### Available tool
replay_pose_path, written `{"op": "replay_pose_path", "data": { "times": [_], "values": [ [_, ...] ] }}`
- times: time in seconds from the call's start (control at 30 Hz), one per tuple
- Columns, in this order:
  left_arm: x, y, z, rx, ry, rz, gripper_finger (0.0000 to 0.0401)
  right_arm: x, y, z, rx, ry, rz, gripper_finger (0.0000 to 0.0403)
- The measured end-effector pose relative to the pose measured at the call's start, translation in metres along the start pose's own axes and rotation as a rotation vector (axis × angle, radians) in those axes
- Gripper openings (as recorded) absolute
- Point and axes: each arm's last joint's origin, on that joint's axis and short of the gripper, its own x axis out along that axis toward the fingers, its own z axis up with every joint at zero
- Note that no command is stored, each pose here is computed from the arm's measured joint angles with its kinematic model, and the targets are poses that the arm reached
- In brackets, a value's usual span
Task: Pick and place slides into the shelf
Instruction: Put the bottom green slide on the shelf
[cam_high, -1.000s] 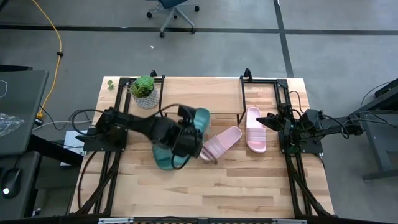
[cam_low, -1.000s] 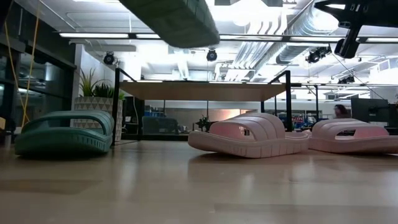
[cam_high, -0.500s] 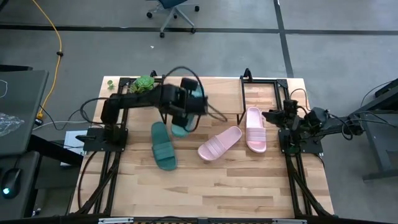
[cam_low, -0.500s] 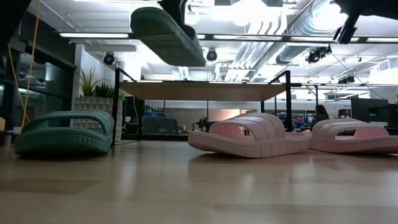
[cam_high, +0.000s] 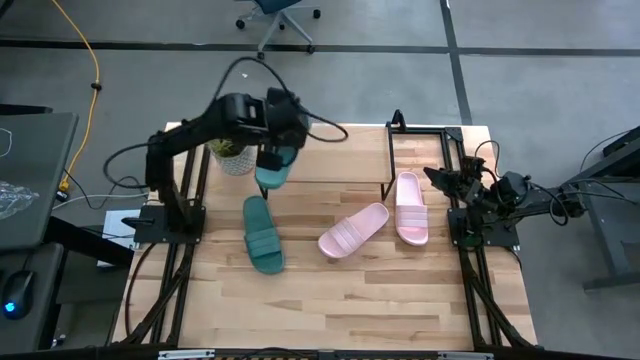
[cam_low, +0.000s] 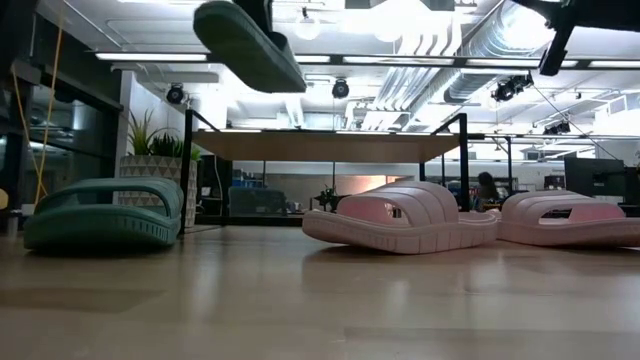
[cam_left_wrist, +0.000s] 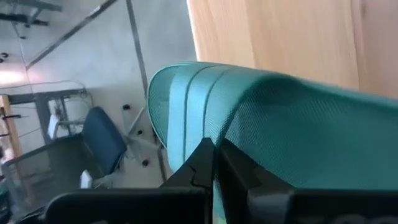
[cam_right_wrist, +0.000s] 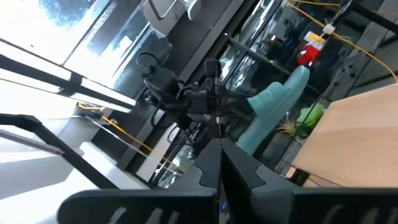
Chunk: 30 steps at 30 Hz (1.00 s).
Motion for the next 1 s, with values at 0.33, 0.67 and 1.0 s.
{"op": "replay_pose_path", "data": {
  "times": [0.33, 0.67, 1.0],
  "values": [
    [0.022, 0.018, -0.005, -0.137, -0.043, 0.007, 0.0000, 0.001, -0.002, -0.001, -0.012, -0.013, -0.031, 0.0000],
    [0.054, -0.001, 0.004, -0.122, -0.002, -0.039, 0.0000, 0.002, -0.002, -0.002, -0.016, -0.010, -0.037, 0.0000],
    [0.058, -0.010, -0.007, -0.181, -0.009, -0.030, 0.0000, 0.002, -0.002, -0.002, -0.016, -0.004, -0.039, 0.0000]
  ]
}}
